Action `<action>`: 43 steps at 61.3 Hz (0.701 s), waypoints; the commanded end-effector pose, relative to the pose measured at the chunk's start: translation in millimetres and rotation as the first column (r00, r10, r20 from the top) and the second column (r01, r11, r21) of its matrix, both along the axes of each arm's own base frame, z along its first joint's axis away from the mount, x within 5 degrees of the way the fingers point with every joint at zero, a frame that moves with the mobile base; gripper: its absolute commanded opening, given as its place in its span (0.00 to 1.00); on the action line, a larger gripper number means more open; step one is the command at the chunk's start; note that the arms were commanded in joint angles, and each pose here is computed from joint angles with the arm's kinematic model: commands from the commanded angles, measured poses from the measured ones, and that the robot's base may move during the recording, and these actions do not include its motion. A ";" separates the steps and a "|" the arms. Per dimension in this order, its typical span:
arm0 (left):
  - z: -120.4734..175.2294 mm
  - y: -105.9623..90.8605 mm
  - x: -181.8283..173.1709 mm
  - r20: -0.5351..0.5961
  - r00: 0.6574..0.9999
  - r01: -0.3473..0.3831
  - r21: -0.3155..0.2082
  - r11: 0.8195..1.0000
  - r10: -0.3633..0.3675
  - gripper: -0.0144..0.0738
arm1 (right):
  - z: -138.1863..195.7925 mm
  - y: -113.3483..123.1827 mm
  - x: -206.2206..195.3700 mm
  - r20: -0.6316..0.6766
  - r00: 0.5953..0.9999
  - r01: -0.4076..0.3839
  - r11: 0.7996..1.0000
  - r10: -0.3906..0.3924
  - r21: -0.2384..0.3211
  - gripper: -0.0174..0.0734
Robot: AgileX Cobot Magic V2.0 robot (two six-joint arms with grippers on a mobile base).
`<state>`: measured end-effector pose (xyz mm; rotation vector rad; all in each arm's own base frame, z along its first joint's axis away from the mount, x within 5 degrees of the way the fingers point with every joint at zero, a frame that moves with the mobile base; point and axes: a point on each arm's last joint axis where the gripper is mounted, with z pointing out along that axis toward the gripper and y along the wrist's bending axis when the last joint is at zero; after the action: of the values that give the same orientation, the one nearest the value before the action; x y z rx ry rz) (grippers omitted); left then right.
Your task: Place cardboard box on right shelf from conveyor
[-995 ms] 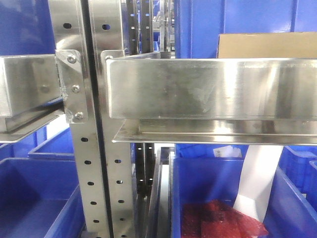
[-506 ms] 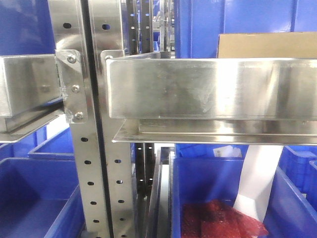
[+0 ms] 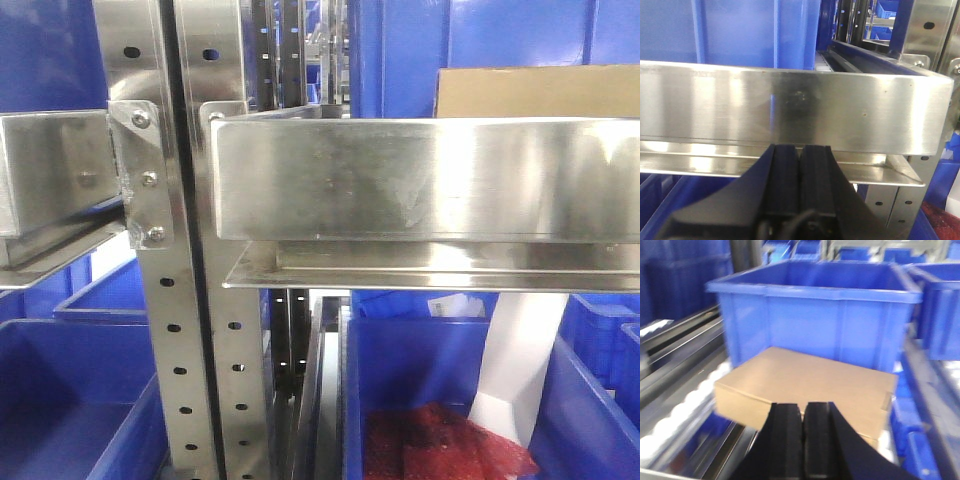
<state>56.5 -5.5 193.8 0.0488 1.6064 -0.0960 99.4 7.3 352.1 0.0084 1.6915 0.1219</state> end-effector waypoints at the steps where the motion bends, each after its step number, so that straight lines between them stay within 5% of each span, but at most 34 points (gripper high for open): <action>1: 5.5 0.3 -0.7 0.092 0.996 0.001 -0.014 1.000 0.001 0.03 | 2.5 -6.5 -11.8 0.173 0.983 0.068 0.998 -0.068 0.009 0.22; 15: 5.5 0.3 -0.7 0.092 0.996 0.001 -0.014 1.000 0.001 0.03 | -64.4 -14.6 -37.7 0.232 0.953 0.196 0.980 -0.194 0.014 0.22; 43: 5.5 0.3 -0.7 0.092 0.996 0.001 -0.014 1.000 0.001 0.03 | -142.1 -15.7 -45.5 0.250 0.943 0.228 0.974 -0.221 0.003 0.22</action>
<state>56.5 -5.5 193.8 0.0488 1.6064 -0.0960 56.5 -7.4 198.6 0.1699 1.5544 -0.0406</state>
